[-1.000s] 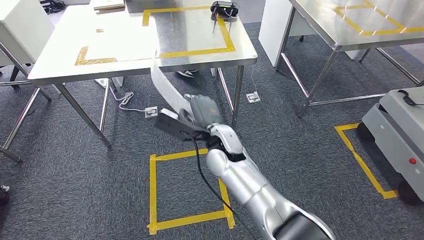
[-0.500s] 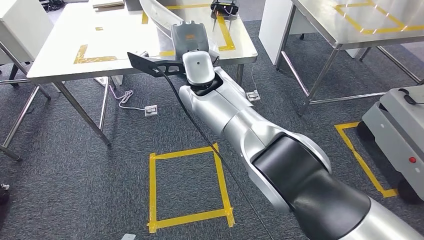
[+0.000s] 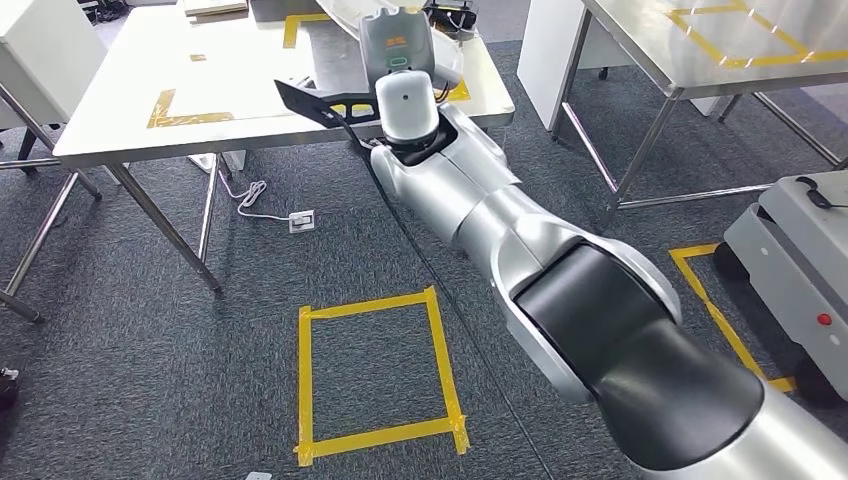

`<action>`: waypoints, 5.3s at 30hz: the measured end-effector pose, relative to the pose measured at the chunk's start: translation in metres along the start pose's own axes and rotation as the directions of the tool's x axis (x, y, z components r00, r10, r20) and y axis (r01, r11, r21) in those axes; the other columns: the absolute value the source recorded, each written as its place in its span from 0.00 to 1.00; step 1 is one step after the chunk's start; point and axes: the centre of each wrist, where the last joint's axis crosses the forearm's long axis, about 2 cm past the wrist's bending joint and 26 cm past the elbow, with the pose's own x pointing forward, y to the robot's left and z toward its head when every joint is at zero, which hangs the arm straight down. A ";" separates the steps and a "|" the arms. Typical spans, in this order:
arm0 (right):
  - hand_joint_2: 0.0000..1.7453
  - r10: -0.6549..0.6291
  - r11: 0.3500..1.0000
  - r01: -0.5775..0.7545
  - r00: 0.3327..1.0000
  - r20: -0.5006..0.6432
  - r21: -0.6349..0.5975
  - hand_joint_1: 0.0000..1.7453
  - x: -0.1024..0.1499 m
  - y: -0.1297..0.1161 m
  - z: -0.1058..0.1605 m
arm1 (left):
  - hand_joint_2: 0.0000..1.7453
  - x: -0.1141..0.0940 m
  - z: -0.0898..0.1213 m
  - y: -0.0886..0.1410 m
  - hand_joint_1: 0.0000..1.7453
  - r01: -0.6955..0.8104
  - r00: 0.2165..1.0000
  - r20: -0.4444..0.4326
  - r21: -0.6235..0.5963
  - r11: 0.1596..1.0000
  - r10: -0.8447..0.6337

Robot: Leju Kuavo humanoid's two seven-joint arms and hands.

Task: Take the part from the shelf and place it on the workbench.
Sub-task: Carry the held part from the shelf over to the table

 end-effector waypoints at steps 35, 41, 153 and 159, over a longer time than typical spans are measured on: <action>1.00 0.039 0.998 -0.043 0.998 0.059 0.056 1.00 0.017 0.021 0.009 | 1.00 -0.007 0.001 0.002 0.00 -0.003 0.999 -0.052 0.004 1.000 0.003; 1.00 0.048 0.996 -0.053 0.996 0.069 0.072 1.00 0.019 0.029 0.013 | 1.00 -0.017 0.003 0.003 0.00 -0.006 0.997 -0.073 0.006 1.000 0.006; 1.00 -0.069 0.994 0.087 0.968 -0.243 0.062 1.00 -0.095 0.040 0.008 | 1.00 -0.020 0.003 -0.001 0.00 -0.038 0.998 -0.053 0.003 0.999 0.038; 1.00 -0.072 0.993 0.091 0.969 -0.235 0.070 1.00 -0.091 0.044 0.010 | 1.00 -0.024 0.004 -0.001 0.00 -0.039 0.997 -0.060 0.003 0.999 0.039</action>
